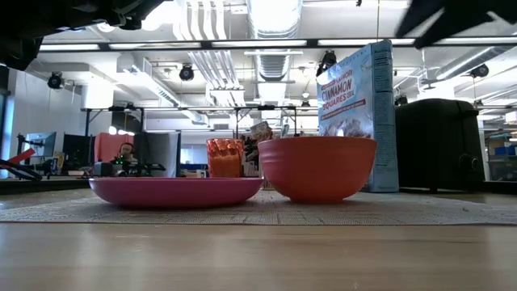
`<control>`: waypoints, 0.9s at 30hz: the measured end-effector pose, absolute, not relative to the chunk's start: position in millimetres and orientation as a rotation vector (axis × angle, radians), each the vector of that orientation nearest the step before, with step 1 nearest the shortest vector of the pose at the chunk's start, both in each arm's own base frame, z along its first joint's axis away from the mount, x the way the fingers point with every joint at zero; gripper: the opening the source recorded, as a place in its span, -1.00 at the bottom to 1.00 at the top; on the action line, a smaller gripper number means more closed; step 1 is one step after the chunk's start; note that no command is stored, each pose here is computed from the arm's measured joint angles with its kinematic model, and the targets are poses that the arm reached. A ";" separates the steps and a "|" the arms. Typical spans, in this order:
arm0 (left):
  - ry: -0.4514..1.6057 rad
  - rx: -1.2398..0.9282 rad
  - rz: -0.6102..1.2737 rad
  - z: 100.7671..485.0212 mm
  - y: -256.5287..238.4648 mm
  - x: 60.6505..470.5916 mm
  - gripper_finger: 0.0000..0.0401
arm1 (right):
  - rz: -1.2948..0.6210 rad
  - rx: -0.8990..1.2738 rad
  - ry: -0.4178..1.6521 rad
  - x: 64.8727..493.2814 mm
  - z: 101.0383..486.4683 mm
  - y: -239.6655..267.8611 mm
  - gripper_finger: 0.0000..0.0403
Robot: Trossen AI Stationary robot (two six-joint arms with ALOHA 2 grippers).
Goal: Arrange a breakfast setting
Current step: Pour the cereal from the cereal box into the orange bowl
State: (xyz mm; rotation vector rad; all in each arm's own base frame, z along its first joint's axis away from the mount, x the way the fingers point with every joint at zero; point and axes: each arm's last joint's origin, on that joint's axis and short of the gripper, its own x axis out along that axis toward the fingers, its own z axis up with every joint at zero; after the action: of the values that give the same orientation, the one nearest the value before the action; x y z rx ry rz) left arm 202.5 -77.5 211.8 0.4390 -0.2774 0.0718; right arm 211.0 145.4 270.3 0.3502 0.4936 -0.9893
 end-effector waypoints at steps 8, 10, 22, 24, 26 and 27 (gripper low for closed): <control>-0.277 0.439 0.072 211.8 -77.5 202.5 -0.19 | -1.112 0.314 0.442 210.5 285.3 106.2 0.02; -0.277 0.439 0.072 211.8 -77.5 202.5 -0.19 | -1.118 0.309 0.441 207.7 291.2 97.7 0.02; -0.277 0.439 0.072 211.8 -77.5 202.5 -0.19 | -1.097 0.279 0.487 201.2 304.7 83.2 0.02; -0.277 0.439 0.072 211.8 -77.5 202.5 -0.19 | -1.104 0.283 0.515 202.9 303.1 82.4 0.02; -0.277 0.439 0.072 211.8 -77.5 202.5 -0.19 | -1.117 0.314 0.534 204.2 303.4 80.2 0.02; -0.277 0.439 0.072 211.8 -77.5 202.5 -0.19 | -1.124 0.327 0.549 204.5 303.4 78.6 0.02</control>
State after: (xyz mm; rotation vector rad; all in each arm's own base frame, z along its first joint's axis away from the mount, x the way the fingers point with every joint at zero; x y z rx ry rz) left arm 202.5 -77.5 211.8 0.4391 -0.2772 0.0718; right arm 204.5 78.6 303.4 0.3270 0.5493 -1.1239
